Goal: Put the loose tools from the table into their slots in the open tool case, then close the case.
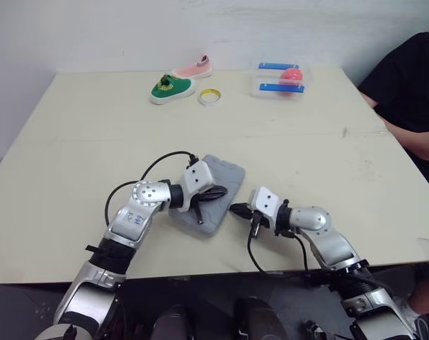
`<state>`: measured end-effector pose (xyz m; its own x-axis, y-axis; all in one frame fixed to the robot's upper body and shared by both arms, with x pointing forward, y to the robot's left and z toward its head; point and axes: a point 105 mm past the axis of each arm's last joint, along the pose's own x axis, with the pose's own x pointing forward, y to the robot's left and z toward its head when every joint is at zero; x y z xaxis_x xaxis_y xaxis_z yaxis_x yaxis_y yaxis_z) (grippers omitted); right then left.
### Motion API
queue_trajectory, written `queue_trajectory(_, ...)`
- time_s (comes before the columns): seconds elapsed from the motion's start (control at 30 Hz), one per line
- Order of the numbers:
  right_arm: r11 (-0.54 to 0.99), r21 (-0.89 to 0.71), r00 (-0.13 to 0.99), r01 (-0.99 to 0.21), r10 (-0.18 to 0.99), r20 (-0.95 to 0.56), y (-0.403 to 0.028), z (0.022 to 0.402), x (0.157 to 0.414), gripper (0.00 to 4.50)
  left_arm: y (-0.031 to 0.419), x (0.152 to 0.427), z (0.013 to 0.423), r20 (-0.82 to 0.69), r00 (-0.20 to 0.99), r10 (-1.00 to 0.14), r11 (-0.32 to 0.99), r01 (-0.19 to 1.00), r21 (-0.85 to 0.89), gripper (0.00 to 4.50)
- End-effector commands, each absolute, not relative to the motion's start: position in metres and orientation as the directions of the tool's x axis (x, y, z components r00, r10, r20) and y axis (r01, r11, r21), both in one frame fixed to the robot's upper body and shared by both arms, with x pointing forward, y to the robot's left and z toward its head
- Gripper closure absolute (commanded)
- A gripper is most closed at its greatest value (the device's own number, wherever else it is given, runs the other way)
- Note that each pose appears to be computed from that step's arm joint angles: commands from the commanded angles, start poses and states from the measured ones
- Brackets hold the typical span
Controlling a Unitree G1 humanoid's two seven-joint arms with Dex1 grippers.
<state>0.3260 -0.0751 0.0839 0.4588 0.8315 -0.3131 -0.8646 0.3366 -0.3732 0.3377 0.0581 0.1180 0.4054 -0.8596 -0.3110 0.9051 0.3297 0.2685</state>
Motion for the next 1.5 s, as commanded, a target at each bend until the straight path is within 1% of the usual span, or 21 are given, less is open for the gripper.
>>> queue_trajectory(0.03, 0.276, -0.418, 0.411, -0.865, 0.869, -0.276, -0.066, 0.101, 0.321, 4.50, 0.071, 0.328, 0.065, -0.458, 0.371, -0.808, 0.350, 0.927, 0.135, 4.44)
queue_trajectory(0.07, 0.274, -0.416, 0.406, -0.867, 0.872, -0.273, -0.067, 0.103, 0.320, 4.50, 0.071, 0.328, 0.065, -0.454, 0.376, -0.808, 0.355, 0.925, 0.134, 4.44)
queue_trajectory(0.13, 0.234, -0.400, 0.358, -0.886, 0.893, -0.272, -0.067, 0.105, 0.314, 4.50, 0.073, 0.329, 0.066, -0.447, 0.380, -0.810, 0.359, 0.923, 0.135, 4.44)
queue_trajectory(0.17, 0.240, -0.401, 0.366, -0.884, 0.889, -0.274, -0.069, 0.104, 0.317, 4.50, 0.075, 0.329, 0.067, -0.443, 0.385, -0.810, 0.362, 0.922, 0.139, 4.44)
queue_trajectory(0.3, 0.351, -0.435, 0.487, -0.829, 0.835, -0.256, -0.075, 0.099, 0.341, 4.50, 0.076, 0.329, 0.069, -0.406, 0.395, -0.824, 0.367, 0.918, 0.148, 4.44)
queue_trajectory(0.4, 0.308, -0.431, 0.444, -0.848, 0.857, -0.262, -0.074, 0.099, 0.334, 4.50, 0.069, 0.327, 0.085, -0.301, 0.397, -0.867, 0.349, 0.915, 0.201, 4.44)
queue_trajectory(0.47, 0.303, -0.422, 0.423, -0.854, 0.878, -0.224, -0.084, 0.109, 0.325, 4.50, 0.072, 0.330, 0.116, -0.141, 0.428, -0.893, 0.380, 0.883, 0.276, 4.44)
queue_trajectory(0.5, 0.292, -0.436, 0.415, -0.851, 0.883, -0.220, -0.094, 0.113, 0.320, 4.50, 0.076, 0.327, 0.135, -0.049, 0.423, -0.905, 0.382, 0.858, 0.343, 4.44)
queue_trajectory(0.57, 0.283, -0.446, 0.400, -0.849, 0.897, -0.191, -0.115, 0.125, 0.311, 4.50, 0.093, 0.325, 0.169, 0.091, 0.443, -0.892, 0.439, 0.797, 0.415, 4.44)
queue_trajectory(0.63, 0.275, -0.471, 0.397, -0.838, 0.900, -0.180, -0.135, 0.133, 0.305, 4.50, 0.115, 0.323, 0.191, 0.161, 0.479, -0.863, 0.498, 0.755, 0.426, 4.44)
queue_trajectory(0.7, 0.245, -0.485, 0.374, -0.839, 0.908, -0.187, -0.153, 0.139, 0.298, 4.50, 0.137, 0.320, 0.200, 0.171, 0.517, -0.839, 0.539, 0.744, 0.395, 4.44)
queue_trajectory(0.73, 0.273, -0.461, 0.394, -0.844, 0.900, -0.187, -0.167, 0.146, 0.299, 4.50, 0.155, 0.318, 0.199, 0.146, 0.556, -0.818, 0.566, 0.735, 0.373, 4.21)
queue_trajectory(0.77, 0.308, -0.442, 0.416, -0.842, 0.894, -0.168, -0.178, 0.154, 0.300, 4.18, 0.169, 0.313, 0.195, 0.097, 0.579, -0.810, 0.572, 0.743, 0.346, 3.94)
queue_trajectory(0.83, 0.310, -0.439, 0.422, -0.843, 0.888, -0.182, -0.193, 0.161, 0.297, 3.57, 0.193, 0.304, 0.187, 0.015, 0.624, -0.782, 0.591, 0.732, 0.338, 3.27)
queue_trajectory(0.9, 0.298, -0.477, 0.433, -0.827, 0.878, -0.203, -0.203, 0.165, 0.296, 2.54, 0.213, 0.299, 0.181, -0.044, 0.672, -0.739, 0.623, 0.707, 0.335, 2.27)
queue_trajectory(1.0, 0.356, -0.548, 0.530, -0.757, 0.825, -0.197, -0.235, 0.184, 0.304, 1.15, 0.270, 0.283, 0.172, -0.139, 0.810, -0.569, 0.738, 0.578, 0.349, 0.98)
queue_trajectory(1.07, 0.363, -0.584, 0.564, -0.726, 0.800, -0.204, -0.248, 0.192, 0.307, 0.08, 0.295, 0.273, 0.165, -0.188, 0.867, -0.462, 0.794, 0.499, 0.346, 0.03)
queue_trajectory(1.17, 0.389, -0.597, 0.593, -0.702, 0.783, -0.187, -0.258, 0.199, 0.312, 0.03, 0.303, 0.257, 0.167, -0.164, 0.895, -0.415, 0.821, 0.446, 0.356, 0.01)
queue_trajectory(1.23, 0.404, -0.600, 0.603, -0.690, 0.779, -0.169, -0.259, 0.202, 0.315, 0.03, 0.304, 0.252, 0.167, -0.156, 0.904, -0.398, 0.834, 0.427, 0.349, 0.01)
queue_trajectory(1.4, 0.440, -0.594, 0.618, -0.673, 0.776, -0.126, -0.255, 0.206, 0.321, 0.03, 0.299, 0.249, 0.163, -0.144, 0.915, -0.378, 0.853, 0.404, 0.330, 0.01)
queue_trajectory(1.5, 0.495, -0.579, 0.637, -0.648, 0.769, -0.055, -0.247, 0.209, 0.327, 0.03, 0.295, 0.249, 0.165, -0.132, 0.914, -0.384, 0.856, 0.406, 0.320, 0.01)
